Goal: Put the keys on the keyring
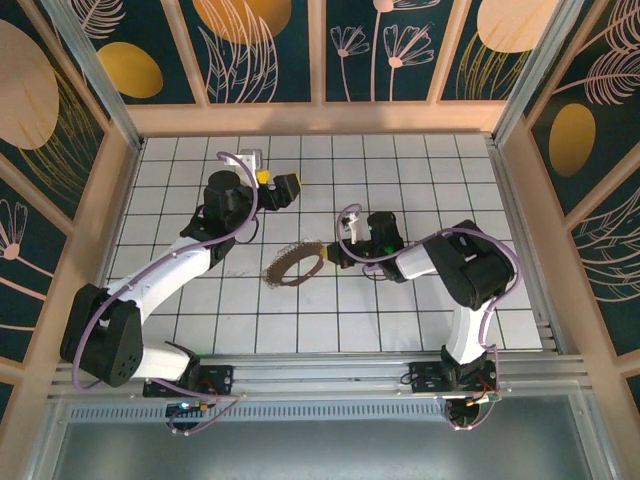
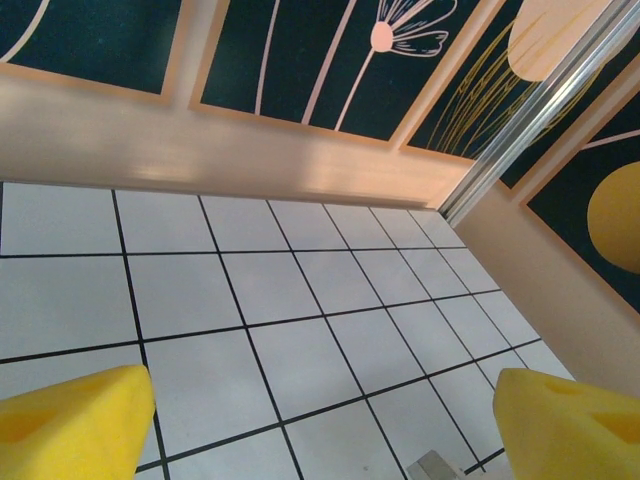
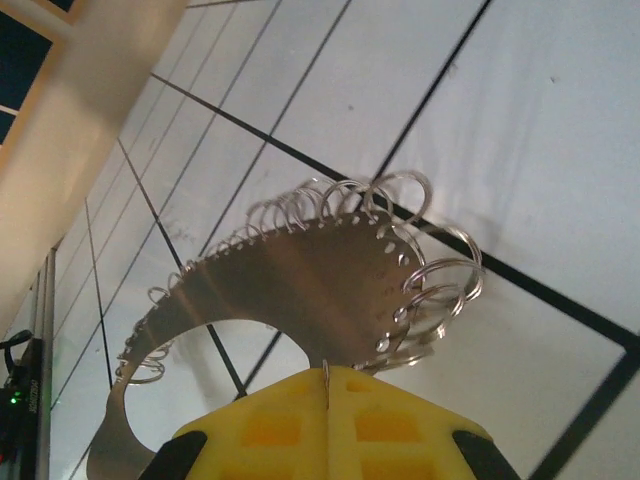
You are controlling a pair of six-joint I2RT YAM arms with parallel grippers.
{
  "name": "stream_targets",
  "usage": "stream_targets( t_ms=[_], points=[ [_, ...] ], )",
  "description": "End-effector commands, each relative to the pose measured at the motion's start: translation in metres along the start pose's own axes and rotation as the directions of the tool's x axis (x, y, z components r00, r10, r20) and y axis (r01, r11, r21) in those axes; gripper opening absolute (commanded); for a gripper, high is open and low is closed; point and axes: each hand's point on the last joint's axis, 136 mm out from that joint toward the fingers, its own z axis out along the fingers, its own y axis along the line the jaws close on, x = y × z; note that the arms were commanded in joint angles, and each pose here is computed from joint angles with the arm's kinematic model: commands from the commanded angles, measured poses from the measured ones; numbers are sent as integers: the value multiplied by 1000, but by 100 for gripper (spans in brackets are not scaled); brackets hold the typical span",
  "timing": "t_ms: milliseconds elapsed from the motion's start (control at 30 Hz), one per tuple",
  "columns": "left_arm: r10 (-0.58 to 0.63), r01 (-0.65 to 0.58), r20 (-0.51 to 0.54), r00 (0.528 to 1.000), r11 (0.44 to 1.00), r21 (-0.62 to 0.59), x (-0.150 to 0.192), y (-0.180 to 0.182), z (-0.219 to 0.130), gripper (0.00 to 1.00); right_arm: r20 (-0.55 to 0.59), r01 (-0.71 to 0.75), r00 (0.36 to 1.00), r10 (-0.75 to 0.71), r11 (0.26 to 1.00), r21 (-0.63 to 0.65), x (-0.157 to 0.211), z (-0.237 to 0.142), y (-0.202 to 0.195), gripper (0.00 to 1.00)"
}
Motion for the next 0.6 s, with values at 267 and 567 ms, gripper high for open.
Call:
stream_targets(
  t_ms=[267, 567],
  points=[
    [-23, 23, -4, 1000, 999, 38, 5, -6, 3, 88, -1, -31, 1000, 31, 999, 30, 20, -4, -8, 6],
    [-35, 35, -6, 999, 998, 48, 7, -7, 5, 88, 5, -35, 999, 35, 998, 45, 24, -10, -8, 20]
  ],
)
